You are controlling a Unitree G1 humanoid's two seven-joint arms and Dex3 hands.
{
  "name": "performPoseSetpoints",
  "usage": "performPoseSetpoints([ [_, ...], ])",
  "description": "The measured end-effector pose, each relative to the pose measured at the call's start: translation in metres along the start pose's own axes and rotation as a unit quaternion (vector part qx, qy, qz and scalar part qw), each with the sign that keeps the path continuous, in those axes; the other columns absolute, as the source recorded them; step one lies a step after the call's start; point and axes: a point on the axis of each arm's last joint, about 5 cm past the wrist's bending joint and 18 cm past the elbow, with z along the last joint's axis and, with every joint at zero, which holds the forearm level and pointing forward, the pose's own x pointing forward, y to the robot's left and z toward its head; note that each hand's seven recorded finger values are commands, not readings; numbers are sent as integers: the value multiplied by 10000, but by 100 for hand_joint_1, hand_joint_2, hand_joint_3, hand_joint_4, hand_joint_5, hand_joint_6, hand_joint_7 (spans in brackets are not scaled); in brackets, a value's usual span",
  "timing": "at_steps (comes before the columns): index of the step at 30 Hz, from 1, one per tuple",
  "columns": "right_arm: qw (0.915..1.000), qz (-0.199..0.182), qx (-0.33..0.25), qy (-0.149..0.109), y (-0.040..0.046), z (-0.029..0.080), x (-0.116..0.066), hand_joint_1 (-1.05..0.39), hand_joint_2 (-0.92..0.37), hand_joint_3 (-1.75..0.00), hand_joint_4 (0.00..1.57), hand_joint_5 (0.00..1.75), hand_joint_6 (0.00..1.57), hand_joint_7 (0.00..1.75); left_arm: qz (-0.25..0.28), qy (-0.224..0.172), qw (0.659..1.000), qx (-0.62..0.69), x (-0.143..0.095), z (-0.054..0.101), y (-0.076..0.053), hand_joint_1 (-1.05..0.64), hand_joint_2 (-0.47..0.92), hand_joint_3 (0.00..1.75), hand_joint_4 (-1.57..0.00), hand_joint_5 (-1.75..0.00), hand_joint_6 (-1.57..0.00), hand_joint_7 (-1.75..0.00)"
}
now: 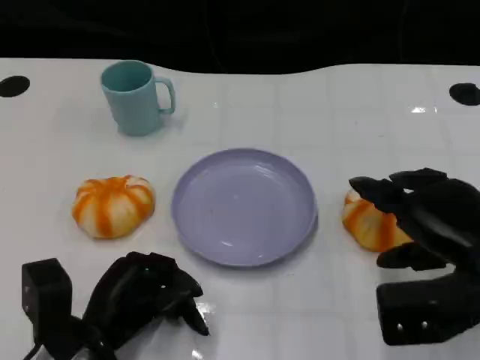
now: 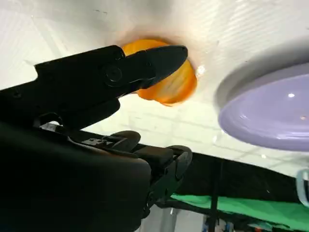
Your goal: Grasp the bread from the table and place it into the plate.
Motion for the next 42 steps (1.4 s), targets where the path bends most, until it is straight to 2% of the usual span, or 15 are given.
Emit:
performPoseSetpoints([
  [7, 9993, 225, -223, 175, 62, -12, 190, -75, -91, -1, 33, 8, 27, 1, -5, -1, 10000, 8, 1, 1, -1, -105, 82, 0, -142, -73, -157, -22],
  [17, 9954, 823, -222, 431, 259, -30, 344, -71, -89, 0, 33, 4, 26, 0, -22, 3, 10000, 28, 3, 5, -4, -105, 82, 0, -141, -73, -157, -23],
  [26, 9940, 972, -229, 444, 289, 3, 452, -73, -91, 0, 35, 3, 26, 0, -9, 8, 10000, 23, -12, -6, -6, -105, 82, 0, -141, -74, -157, -23],
  [28, 9939, 986, -178, 465, 301, 9, 471, -70, -90, 0, 36, 3, 28, 1, -5, 9, 10000, 18, -14, -9, -6, -105, 82, 0, -141, -74, -157, -23],
  [30, 9939, 982, -101, 490, 315, 13, 486, -61, -88, 0, 42, 5, 33, 3, -5, 10, 10000, 18, -15, -9, -6, -105, 82, 0, -141, -74, -157, -23],
  [32, 9948, 872, -10, 522, 341, 12, 490, -43, -89, 0, 63, 13, 50, 6, -4, 12, 10000, 16, -16, -11, -7, -105, 82, 0, -141, -75, -157, -23],
  [33, 9955, 772, 28, 549, 363, 16, 489, -36, -88, 0, 75, 30, 63, 5, -4, 13, 10000, 17, -16, -11, -7, -105, 82, 0, -141, -75, -157, -23],
  [34, 9962, 655, 50, 568, 390, 24, 487, -32, -88, 0, 76, 49, 71, 3, -3, 13, 10000, 17, -17, -11, -7, -105, 82, 0, -140, -75, -157, -23],
  [35, 9969, 533, 61, 582, 417, 33, 486, -24, -90, 0, 81, 91, 91, 7, -4, 14, 10000, 17, -17, -12, -7, -105, 82, 0, -140, -74, -157, -22],
  [36, 9977, 369, 71, 567, 440, 40, 484, -22, -90, 0, 82, 107, 99, 8, -4, 14, 10000, 16, -17, -12, -8, -105, 82, 0, -140, -74, -157, -22],
  [37, 9983, 207, 76, 537, 463, 37, 476, -22, -91, -3, 85, 115, 108, 10, -6, 13, 10000, 15, -16, -12, -9, -105, 82, 0, -139, -75, -157, -22],
  [39, 9988, -41, 90, 476, 500, 21, 457, -22, -92, -6, 89, 124, 117, 11, -5, 6, 10000, 16, -16, -11, -9, -105, 82, 0, -139, -75, -157, -21],
  [40, 9988, -154, 106, 443, 513, 14, 451, -22, -92, -8, 89, 142, 121, 12, -6, 2, 10000, 18, -16, -10, -9, -105, 82, 0, -139, -75, -157, -21],
  [42, 9986, -338, 128, 385, 536, -2, 437, -21, -92, -11, 86, 161, 125, 13, -7, -8, 10000, 27, -15, -8, -9, -105, 82, 0, -139, -75, -157, -21],
])
